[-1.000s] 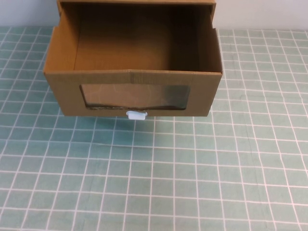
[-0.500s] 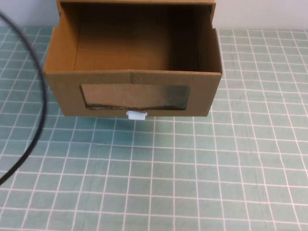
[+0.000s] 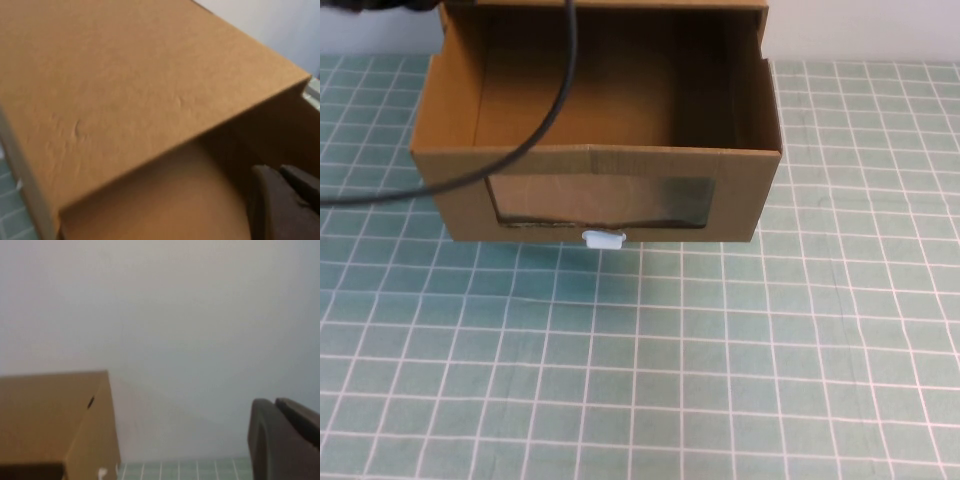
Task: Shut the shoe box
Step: Press the shoe box with left arm
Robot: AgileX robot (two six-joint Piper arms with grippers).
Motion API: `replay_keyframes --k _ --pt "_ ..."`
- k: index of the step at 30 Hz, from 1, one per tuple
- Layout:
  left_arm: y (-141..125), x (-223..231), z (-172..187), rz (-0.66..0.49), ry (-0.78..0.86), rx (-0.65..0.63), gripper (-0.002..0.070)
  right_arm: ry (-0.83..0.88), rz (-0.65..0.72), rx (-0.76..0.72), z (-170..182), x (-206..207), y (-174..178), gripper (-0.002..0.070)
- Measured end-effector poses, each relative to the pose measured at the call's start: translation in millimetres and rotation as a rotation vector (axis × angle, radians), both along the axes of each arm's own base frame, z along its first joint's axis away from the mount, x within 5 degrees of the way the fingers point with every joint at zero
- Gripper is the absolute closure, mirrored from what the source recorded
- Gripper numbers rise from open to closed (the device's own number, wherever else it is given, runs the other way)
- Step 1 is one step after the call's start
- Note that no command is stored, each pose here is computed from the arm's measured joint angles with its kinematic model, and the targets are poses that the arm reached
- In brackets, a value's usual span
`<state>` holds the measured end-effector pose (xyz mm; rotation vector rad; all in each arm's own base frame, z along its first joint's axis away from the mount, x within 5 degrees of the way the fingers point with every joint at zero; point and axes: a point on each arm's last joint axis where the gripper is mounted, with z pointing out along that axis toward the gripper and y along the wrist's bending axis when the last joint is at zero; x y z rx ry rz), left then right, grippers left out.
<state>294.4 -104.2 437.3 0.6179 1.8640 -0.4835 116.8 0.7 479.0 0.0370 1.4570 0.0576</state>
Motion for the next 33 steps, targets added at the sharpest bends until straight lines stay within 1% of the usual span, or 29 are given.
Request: replay_keyframes --k 2,5,7,12,15,19,24,26,28,31,33 --pt "-6 17 0 -0.024 0.000 -0.015 0.0679 0.075 0.039 -0.044 -8 8 4 0.0690" --pt "-16 44 -5 -0.061 0.023 -0.033 0.0679 0.209 0.146 -0.148 -23 23 13 0.0690" --pt "-21 59 -8 -0.088 0.041 -0.037 0.0678 0.302 0.250 -0.221 -35 36 21 0.0690" --pt "-32 88 -19 -0.135 0.089 -0.048 0.0678 0.468 0.526 -0.384 -63 64 39 0.0690" --pt "-37 103 -28 -0.149 0.122 -0.078 0.0679 0.514 0.682 -0.397 -75 81 49 0.0690" --pt "-42 114 -42 -0.157 0.169 -0.117 0.0678 0.493 0.826 -0.404 -83 95 71 0.0690" --pt "-46 123 -57 -0.163 0.220 -0.138 0.0679 0.415 0.914 -0.499 -90 101 114 0.0690" --pt "-46 123 -55 -0.163 0.216 -0.142 0.0678 0.366 0.963 -0.580 -94 97 137 0.0690" --pt "-46 123 -55 -0.165 0.215 -0.142 0.0679 0.303 1.017 -0.697 -100 92 162 0.0690" --pt "-46 123 -55 -0.164 0.217 -0.143 0.0679 0.192 1.090 -0.936 -114 83 198 0.0690" --pt "-46 123 -55 -0.164 0.217 -0.143 0.0679 0.129 1.120 -1.070 -126 79 221 0.0690"
